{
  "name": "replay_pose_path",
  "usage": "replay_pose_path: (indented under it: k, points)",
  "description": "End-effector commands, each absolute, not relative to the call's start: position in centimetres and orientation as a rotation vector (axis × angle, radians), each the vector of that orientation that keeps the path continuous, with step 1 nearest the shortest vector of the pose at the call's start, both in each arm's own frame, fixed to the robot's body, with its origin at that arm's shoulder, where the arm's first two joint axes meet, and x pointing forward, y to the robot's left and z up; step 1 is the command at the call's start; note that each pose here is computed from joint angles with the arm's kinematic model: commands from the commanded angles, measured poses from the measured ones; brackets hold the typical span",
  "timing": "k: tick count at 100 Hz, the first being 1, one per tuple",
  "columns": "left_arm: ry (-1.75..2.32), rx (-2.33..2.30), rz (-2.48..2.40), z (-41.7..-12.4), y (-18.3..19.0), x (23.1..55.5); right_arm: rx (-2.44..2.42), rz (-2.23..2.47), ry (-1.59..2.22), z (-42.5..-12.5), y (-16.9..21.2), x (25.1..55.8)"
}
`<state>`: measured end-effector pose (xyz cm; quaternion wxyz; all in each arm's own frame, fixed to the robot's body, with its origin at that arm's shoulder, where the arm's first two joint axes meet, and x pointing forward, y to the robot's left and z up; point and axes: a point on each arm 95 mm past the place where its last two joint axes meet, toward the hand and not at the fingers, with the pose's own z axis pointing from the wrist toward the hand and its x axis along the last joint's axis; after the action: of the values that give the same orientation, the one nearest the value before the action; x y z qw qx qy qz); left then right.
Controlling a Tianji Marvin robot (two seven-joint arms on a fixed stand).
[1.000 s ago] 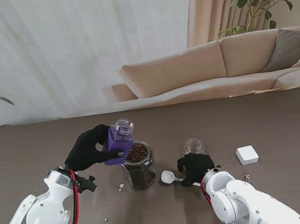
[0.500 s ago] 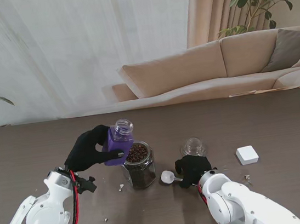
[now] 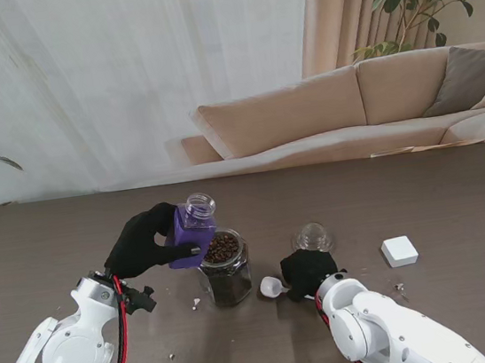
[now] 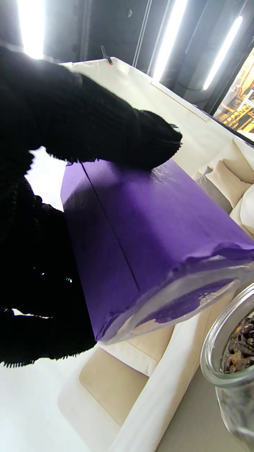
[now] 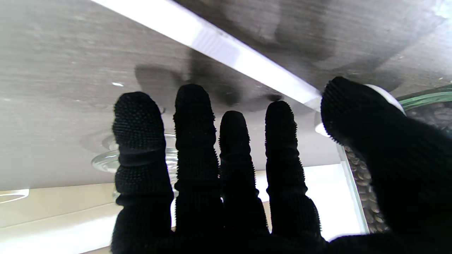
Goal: Portion coffee beans from the glass jar into the coffee jar
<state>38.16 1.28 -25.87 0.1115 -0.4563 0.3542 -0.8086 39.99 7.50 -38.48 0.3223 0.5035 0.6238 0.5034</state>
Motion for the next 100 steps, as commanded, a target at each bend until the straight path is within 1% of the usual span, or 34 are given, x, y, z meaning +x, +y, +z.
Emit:
replay_pose_path:
  k: [1, 58, 100]
  points:
    - [1.052, -1.346, -2.377, -25.8, 1.0, 38.0, 1.353, 1.288, 1.681, -40.0, 7.6, 39.3]
    - [1.045, -1.355, -2.374, -25.9, 0.9, 37.9, 1.390, 1.321, 1.642, -41.1, 8.2, 39.5]
    - [1.047, -1.359, -2.373, -25.9, 0.9, 38.0, 1.457, 1.374, 1.588, -40.4, 8.2, 39.1]
